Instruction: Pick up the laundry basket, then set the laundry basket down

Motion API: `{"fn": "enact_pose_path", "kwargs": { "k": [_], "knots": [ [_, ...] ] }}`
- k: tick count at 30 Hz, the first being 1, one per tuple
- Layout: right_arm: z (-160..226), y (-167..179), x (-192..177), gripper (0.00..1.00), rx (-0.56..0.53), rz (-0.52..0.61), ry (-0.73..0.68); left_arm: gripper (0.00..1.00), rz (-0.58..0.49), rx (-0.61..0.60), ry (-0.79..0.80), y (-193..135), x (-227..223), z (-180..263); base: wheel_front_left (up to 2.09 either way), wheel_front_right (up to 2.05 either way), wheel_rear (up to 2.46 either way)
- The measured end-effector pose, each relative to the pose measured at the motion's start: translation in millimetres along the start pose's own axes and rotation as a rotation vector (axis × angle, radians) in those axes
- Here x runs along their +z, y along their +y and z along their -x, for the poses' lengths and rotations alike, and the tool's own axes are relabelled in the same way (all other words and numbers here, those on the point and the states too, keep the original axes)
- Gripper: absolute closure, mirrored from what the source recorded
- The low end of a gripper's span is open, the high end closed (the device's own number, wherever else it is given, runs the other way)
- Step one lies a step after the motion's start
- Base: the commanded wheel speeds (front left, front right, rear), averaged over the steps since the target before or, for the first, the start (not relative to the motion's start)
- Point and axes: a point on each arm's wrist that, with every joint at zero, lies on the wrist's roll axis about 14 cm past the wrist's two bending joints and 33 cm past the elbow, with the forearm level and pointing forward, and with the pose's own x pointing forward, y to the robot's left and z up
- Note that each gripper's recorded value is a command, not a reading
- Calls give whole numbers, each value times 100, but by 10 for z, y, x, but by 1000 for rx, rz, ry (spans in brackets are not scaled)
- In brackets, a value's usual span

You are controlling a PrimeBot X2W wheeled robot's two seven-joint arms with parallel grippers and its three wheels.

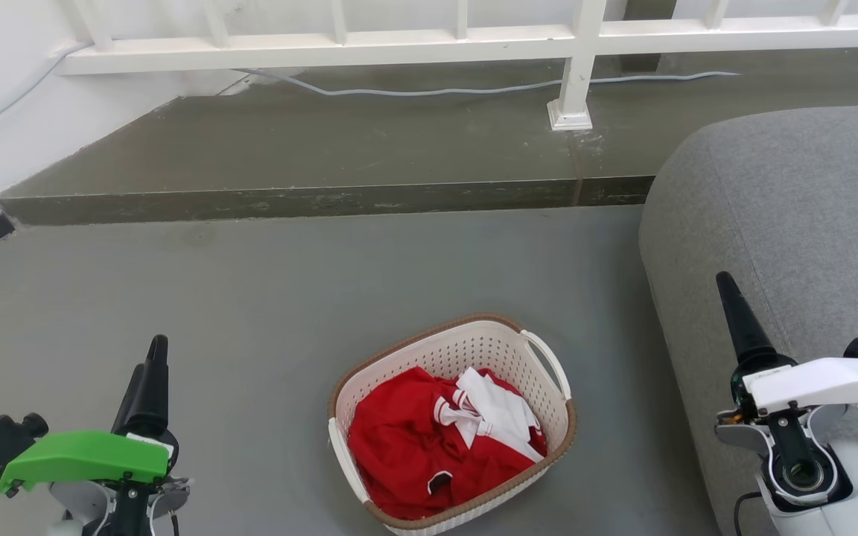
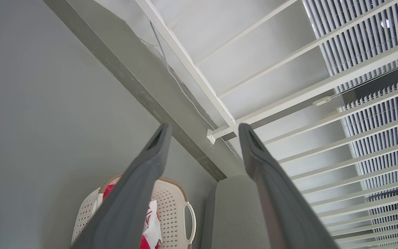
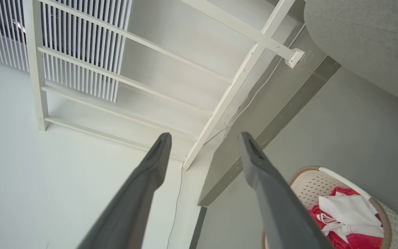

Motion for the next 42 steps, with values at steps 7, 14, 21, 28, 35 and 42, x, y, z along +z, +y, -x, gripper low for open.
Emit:
{"fn": "enact_pose_path", "kwargs": {
  "k": [7,14,21,28,35,42],
  "knots": [
    [-36,50,27,0,19,139,-5,0,-122,-16,-19,-49,34,-12,0,0,0],
    [-38,95,-31,0,41,267,8,0,-239,-21,-22,-72,15,-20,0,0,0],
    [-55,132,-47,0,54,375,3,0,-330,-35,-31,-110,10,-24,0,0,0],
    [-52,129,-68,0,52,470,-2,0,-422,-61,-47,-181,3,-25,0,0,0],
    [-47,151,-106,0,66,557,-7,0,-517,-84,-64,-235,7,-23,0,0,0],
    [-57,210,-131,0,93,634,-18,0,-597,-106,-81,-290,7,-26,0,0,0]
  ]
}}
